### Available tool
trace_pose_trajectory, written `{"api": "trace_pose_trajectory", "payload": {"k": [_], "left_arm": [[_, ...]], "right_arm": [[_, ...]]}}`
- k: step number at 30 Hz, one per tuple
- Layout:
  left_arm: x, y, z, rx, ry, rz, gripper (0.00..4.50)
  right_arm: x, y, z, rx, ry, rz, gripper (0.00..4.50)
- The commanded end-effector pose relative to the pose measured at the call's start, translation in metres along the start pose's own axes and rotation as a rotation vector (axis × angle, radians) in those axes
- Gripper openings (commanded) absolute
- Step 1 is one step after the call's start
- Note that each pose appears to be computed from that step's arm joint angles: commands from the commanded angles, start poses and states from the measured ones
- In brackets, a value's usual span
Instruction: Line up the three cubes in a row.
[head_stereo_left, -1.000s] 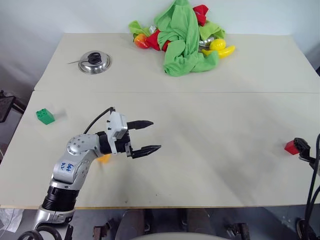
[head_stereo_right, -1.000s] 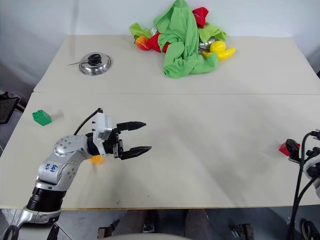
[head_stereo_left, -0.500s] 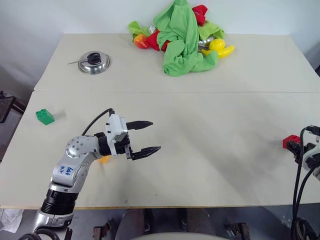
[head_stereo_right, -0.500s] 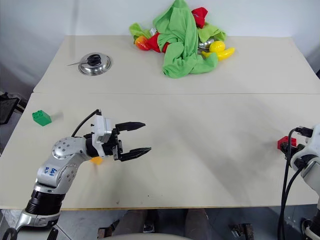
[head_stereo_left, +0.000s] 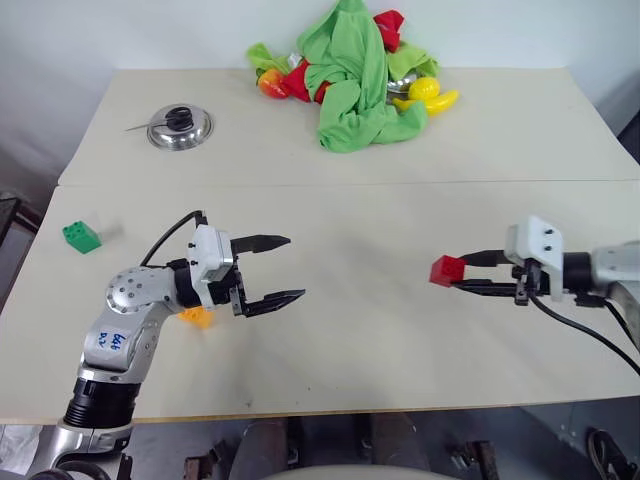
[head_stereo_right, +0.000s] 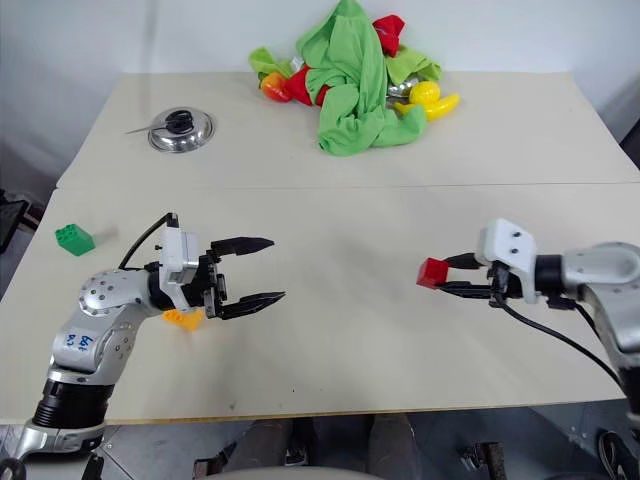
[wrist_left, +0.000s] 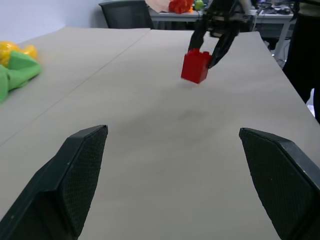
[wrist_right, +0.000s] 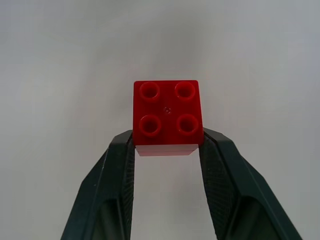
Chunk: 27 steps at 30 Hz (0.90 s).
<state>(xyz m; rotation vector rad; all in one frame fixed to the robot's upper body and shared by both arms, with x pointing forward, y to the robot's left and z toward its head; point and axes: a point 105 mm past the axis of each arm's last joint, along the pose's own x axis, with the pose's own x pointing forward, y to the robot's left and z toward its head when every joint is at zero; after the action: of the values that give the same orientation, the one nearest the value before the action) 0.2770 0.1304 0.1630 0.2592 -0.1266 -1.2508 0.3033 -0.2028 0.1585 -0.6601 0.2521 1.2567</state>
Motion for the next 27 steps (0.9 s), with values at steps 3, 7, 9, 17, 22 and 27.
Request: {"api": "trace_pose_trajectory", "payload": {"k": [3,7,9,17,22,27], "left_arm": [[-0.009,-0.002,0.007,0.041,0.005,-0.006,4.50],[-0.012,-0.005,0.009,0.042,0.009,0.007,4.50],[-0.014,-0.005,0.009,0.045,0.015,0.014,4.50],[-0.027,0.001,0.018,0.053,0.000,0.081,4.50],[-0.072,0.012,0.020,0.022,-0.007,0.249,4.50],[-0.142,0.014,0.000,-0.049,0.020,0.540,4.50]], "right_arm": [[0.024,-0.013,-0.007,-0.149,0.054,0.182,1.46],[0.034,-0.017,-0.007,-0.172,0.034,0.228,1.46],[0.036,-0.019,-0.008,-0.158,0.034,0.235,1.46],[0.023,-0.028,0.010,-0.239,-0.075,0.140,4.17],[-0.003,-0.011,0.025,-0.164,-0.243,0.095,4.46],[-0.004,0.017,0.043,-0.129,-0.508,0.027,4.46]]}}
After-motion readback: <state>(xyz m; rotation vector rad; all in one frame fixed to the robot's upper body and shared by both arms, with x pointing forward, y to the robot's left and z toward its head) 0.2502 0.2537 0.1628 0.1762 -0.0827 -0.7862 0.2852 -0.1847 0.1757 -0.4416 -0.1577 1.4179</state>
